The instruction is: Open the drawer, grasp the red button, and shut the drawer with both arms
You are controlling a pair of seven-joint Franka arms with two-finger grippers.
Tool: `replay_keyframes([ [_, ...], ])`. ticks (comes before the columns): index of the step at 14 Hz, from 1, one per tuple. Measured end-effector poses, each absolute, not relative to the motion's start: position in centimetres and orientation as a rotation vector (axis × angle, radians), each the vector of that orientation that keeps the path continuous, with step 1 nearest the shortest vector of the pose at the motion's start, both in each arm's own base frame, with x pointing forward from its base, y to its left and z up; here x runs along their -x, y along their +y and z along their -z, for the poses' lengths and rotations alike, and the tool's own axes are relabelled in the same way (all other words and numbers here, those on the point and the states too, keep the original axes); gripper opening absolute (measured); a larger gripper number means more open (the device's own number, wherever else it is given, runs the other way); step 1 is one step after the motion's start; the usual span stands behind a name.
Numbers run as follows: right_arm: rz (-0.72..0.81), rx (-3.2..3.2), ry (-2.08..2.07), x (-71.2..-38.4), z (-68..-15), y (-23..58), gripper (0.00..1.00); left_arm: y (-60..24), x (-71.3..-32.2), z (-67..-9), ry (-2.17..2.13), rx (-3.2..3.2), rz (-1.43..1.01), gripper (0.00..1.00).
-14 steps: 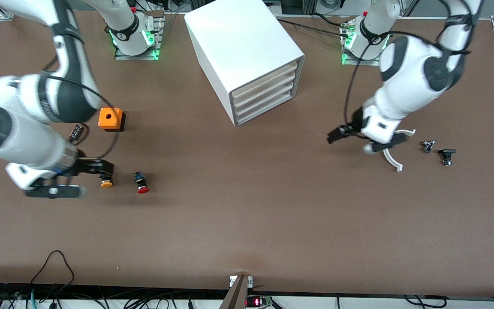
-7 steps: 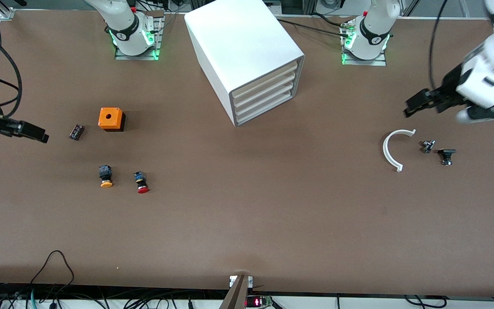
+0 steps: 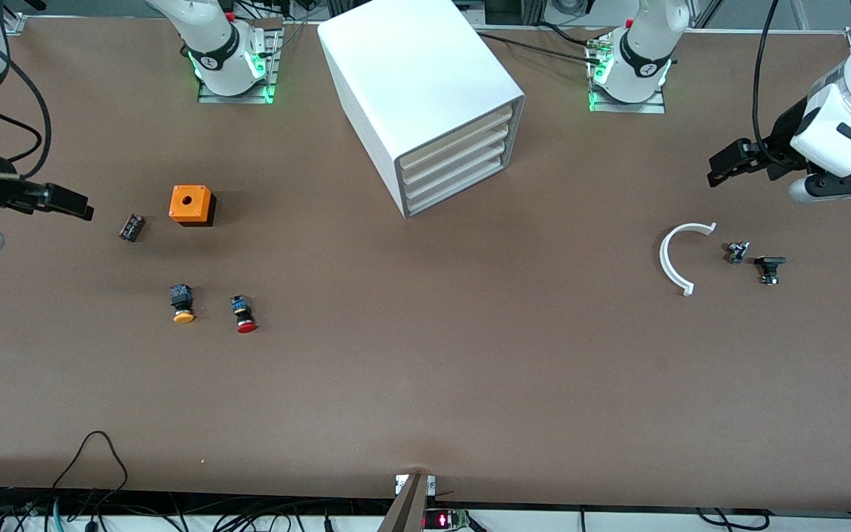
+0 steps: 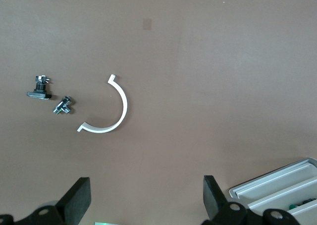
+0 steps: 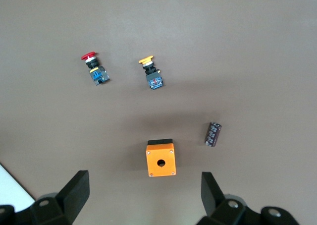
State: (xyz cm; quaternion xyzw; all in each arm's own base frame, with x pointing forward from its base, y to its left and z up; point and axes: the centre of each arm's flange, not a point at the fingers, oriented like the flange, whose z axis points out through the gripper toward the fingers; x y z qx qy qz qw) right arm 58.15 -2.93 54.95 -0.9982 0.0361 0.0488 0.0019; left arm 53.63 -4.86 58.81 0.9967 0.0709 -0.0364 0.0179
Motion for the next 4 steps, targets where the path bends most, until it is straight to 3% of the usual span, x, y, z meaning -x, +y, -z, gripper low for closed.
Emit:
replay_keyframes([
  [4, -0.117, 3.128, 0.074, -56.37, -55.29, -3.46, 1.00, -4.91, -53.74, -58.88, 0.215, -3.095, 0.113, 1.00],
])
